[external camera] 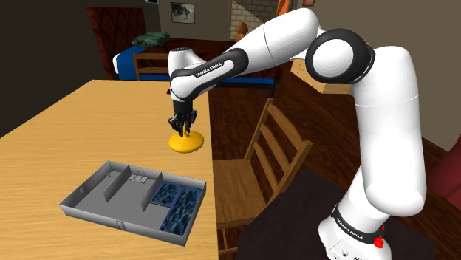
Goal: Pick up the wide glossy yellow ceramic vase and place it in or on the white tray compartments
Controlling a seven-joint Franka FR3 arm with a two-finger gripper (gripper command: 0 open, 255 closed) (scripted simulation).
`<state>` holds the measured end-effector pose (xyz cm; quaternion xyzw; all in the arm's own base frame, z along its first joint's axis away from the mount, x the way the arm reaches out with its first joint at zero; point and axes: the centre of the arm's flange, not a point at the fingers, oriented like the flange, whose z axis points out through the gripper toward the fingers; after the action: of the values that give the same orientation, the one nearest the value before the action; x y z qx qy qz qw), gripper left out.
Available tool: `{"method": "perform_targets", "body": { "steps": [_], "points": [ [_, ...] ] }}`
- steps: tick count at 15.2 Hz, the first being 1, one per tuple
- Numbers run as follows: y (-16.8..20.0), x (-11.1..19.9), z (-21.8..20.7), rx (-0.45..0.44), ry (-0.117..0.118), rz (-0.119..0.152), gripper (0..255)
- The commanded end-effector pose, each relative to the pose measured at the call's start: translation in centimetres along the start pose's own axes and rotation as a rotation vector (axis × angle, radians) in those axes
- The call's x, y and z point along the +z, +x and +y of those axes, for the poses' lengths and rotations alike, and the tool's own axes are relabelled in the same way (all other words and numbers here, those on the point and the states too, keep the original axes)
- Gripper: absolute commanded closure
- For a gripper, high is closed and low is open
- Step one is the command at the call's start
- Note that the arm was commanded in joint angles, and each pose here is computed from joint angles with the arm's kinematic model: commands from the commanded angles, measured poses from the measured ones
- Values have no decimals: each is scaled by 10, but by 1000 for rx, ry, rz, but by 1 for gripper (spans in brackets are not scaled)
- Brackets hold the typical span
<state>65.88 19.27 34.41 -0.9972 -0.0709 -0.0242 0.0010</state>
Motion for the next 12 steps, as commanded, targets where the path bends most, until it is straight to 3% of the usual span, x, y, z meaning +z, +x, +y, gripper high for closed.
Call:
{"method": "perform_targets", "body": {
  "steps": [1,5,12],
  "points": [
    [0,1,0,0,0,-1,255],
    [0,1,0,0,0,-1,255],
    [2,-36,0,0,0,-1,255]
  ]
}}
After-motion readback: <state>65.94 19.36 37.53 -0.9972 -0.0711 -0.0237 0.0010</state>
